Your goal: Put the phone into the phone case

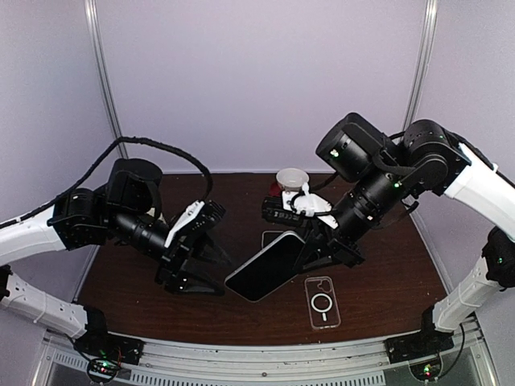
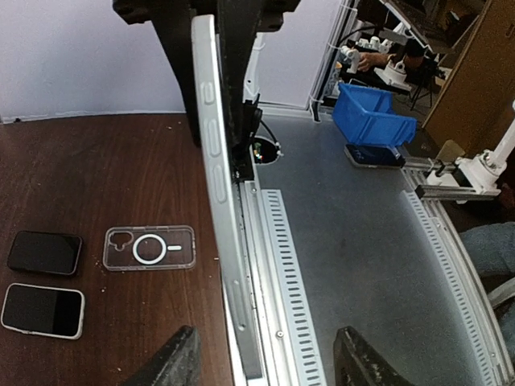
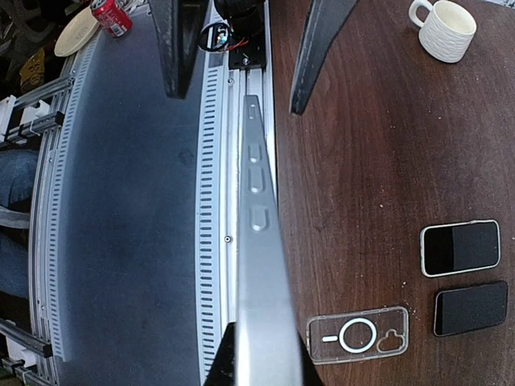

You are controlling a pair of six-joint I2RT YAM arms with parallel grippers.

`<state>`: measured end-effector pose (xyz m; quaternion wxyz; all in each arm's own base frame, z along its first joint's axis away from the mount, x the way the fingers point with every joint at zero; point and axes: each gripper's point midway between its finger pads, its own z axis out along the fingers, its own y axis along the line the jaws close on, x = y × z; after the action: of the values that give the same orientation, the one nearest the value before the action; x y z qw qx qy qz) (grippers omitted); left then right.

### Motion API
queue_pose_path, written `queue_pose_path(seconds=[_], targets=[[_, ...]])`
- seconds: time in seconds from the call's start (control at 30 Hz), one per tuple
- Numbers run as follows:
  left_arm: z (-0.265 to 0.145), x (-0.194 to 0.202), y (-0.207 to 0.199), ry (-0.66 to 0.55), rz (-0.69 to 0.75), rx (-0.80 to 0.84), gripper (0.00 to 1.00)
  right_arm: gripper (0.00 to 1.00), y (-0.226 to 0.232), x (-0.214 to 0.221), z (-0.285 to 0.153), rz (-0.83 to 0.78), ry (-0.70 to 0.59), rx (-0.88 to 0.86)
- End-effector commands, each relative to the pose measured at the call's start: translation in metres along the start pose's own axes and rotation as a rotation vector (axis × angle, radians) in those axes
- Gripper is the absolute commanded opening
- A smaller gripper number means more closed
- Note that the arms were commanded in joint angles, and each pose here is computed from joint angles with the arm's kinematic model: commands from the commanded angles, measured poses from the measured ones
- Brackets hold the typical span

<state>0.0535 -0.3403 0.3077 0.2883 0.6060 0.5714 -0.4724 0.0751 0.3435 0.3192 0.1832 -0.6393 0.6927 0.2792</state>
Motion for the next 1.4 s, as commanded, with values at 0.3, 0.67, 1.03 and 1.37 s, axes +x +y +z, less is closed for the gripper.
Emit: queue_pose_path(seconds=[0.3,0.67,1.03,1.37], targets=[[0.032,-0.012,0.014,-0.056,0.064,-0.059,0.33,0.0,0.006,-0.018,-0.011,-0.092,-0.044,0.004],[0.027,-0.015,0.015,-0.134,0.101,-0.133,0.0,0.21,-0.017,-0.025,-0.016,-0.035,-0.074,0.142],[-0.025,-0.064,0.081,-0.484,0.199,-0.749,0.0,0.72,-0.087,-0.069,-0.075,0.581,-1.02,0.541],[-0.023,-0.071,0.096,-0.531,0.173,-0.847,0.0,0.99,-0.081,-0.111,-0.033,0.603,-1.062,0.645]])
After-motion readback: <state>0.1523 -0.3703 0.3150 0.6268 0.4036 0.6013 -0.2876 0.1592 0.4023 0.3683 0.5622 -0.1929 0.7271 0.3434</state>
